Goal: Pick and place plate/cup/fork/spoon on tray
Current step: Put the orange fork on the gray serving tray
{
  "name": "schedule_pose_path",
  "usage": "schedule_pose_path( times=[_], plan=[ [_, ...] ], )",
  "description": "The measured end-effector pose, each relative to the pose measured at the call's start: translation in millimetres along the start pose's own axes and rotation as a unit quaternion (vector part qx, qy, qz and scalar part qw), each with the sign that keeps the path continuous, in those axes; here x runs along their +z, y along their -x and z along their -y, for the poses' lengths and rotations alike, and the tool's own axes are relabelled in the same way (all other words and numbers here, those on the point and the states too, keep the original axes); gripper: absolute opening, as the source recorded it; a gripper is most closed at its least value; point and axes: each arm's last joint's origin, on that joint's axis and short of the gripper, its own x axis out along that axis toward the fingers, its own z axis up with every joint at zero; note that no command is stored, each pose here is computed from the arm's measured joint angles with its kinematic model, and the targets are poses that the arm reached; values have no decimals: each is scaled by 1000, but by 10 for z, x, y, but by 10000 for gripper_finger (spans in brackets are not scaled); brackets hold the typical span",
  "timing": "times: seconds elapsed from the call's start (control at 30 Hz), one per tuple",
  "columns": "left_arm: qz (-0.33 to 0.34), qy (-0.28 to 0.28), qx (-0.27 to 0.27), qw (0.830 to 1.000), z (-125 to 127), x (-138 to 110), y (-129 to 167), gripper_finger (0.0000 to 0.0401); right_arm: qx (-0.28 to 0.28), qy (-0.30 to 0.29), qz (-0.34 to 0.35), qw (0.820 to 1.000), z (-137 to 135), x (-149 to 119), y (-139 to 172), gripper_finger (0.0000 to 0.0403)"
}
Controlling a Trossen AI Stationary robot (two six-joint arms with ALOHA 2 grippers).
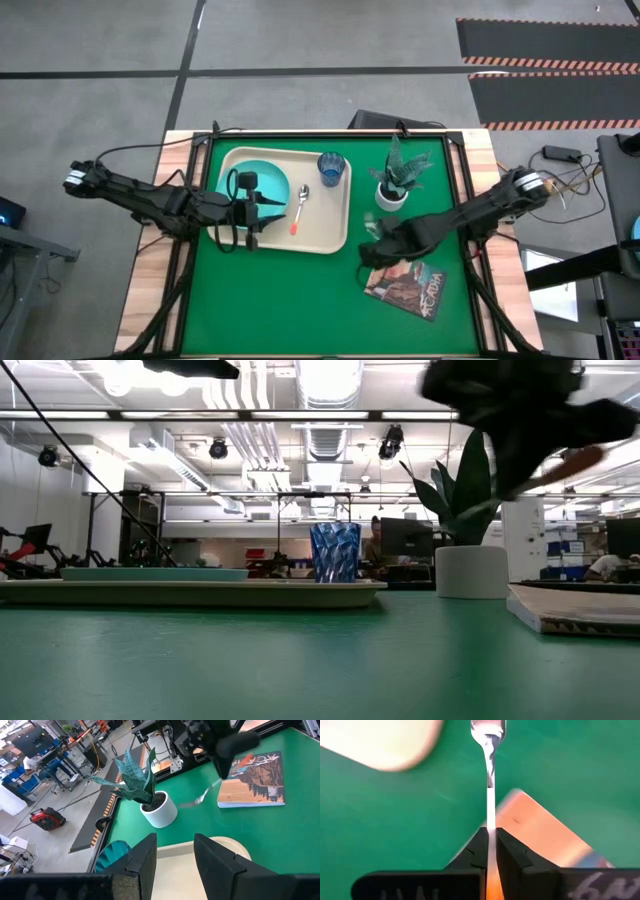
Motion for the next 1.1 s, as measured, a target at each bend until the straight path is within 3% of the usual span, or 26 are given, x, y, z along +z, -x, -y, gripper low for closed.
schedule_pose_path(
  times=[0.23, 0.63, 0.83, 1.1],
  plan=[
    [7, -16, -11, 1000, -14, 4, 63, 117, -5, 47, 51, 998, -652, 208, -235, 12],
    [56, -1, -81, 995, -148, -29, 493, 117, 16, 4, 43, 999, -1448, 896, -696, 12],
    [35, 13, -91, 995, -173, -142, 620, 117, 14, -23, 50, 998, -1603, 1189, -856, 12],
    [61, -15, -81, 995, -202, -211, 724, 117, -30, -77, 106, 991, -1526, 1423, -1098, 12]
  ],
)
